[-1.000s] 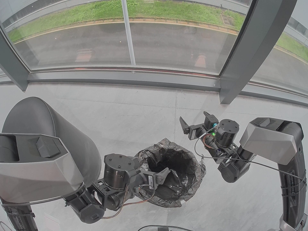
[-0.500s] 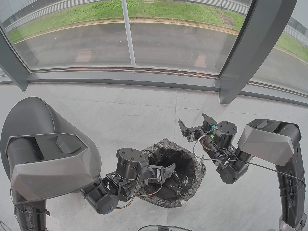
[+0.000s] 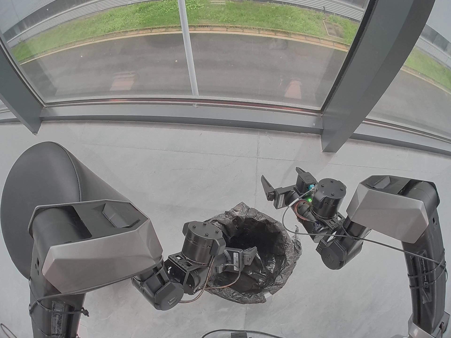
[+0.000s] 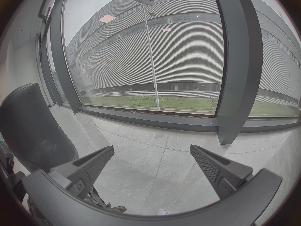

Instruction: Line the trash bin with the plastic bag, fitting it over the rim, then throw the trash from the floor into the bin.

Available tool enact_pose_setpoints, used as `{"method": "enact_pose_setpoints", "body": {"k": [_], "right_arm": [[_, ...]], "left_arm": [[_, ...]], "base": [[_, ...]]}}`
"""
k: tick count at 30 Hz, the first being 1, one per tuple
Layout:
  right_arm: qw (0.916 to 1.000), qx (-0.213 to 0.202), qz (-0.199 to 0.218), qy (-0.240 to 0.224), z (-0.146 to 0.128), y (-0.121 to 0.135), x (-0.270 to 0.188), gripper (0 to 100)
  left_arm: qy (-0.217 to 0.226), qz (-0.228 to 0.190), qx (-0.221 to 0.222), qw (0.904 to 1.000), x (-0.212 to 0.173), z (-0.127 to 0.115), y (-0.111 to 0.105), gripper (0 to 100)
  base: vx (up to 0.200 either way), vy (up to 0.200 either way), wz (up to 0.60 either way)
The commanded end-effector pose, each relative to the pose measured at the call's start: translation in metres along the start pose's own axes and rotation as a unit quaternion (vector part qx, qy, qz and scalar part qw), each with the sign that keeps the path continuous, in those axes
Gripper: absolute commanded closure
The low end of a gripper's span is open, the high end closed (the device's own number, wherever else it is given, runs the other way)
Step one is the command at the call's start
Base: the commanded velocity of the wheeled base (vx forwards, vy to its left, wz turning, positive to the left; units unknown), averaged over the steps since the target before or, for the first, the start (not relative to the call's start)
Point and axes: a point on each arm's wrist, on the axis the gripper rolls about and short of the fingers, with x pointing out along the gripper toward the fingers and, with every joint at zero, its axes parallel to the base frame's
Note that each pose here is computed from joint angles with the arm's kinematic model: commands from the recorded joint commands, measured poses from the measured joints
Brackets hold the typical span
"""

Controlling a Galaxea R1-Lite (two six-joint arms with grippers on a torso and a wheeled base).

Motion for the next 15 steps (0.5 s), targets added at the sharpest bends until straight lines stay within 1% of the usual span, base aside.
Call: {"method": "enact_pose_setpoints", "body": {"k": [1, 2, 5, 6, 8, 9, 10, 11, 13, 15], "right_arm": [[1.0000, 0.000, 0.000, -0.003, 0.000, 0.000, 0.000, 0], [1.0000, -0.002, -0.001, -0.001, -0.001, 0.000, 0.000, 0], [1.0000, -0.003, -0.005, 0.006, -0.003, -0.003, 0.002, 0], [0.9999, -0.004, -0.009, 0.010, -0.003, -0.003, 0.004, 0], [0.9996, -0.005, -0.018, 0.022, -0.005, -0.009, 0.005, 0], [0.9995, -0.006, -0.019, 0.023, -0.005, -0.010, 0.005, 0], [0.9991, -0.002, -0.029, 0.031, -0.006, -0.016, 0.006, 0], [0.9987, 0.002, -0.036, 0.035, -0.008, -0.018, 0.005, 0], [0.9973, 0.017, -0.056, 0.045, -0.012, -0.022, 0.003, 0], [0.9953, 0.027, -0.073, 0.058, -0.016, -0.028, -0.001, 0]], "left_arm": [[-0.008, -0.002, -0.001, 1.0000, -0.004, 0.005, -0.002, 0], [-0.034, -0.011, 0.001, 0.9994, -0.025, 0.022, -0.014, 0], [-0.073, -0.052, 0.011, 0.9959, -0.070, 0.044, -0.044, 0], [-0.091, -0.067, 0.014, 0.9935, -0.090, 0.054, -0.051, 0], [-0.116, -0.080, 0.027, 0.9896, -0.122, 0.070, -0.056, 0], [-0.118, -0.081, 0.028, 0.9893, -0.124, 0.071, -0.056, 0], [-0.130, -0.068, 0.048, 0.9880, -0.146, 0.082, -0.048, 0], [-0.141, -0.044, 0.049, 0.9878, -0.155, 0.088, -0.038, 0], [-0.174, 0.004, 0.033, 0.9841, -0.172, 0.100, -0.018, 0], [-0.208, 0.034, 0.020, 0.9773, -0.192, 0.111, -0.003, 0]], "base": [[0.000, 0.000, 0.00], [0.000, 0.000, 0.00], [0.000, 0.000, 0.00], [0.000, 0.000, 0.00], [0.000, 0.000, 0.00], [0.000, 0.000, 0.00], [0.000, 0.000, 0.00], [0.000, 0.000, 0.00], [0.000, 0.000, 0.00], [0.000, 0.000, 0.00]]}}
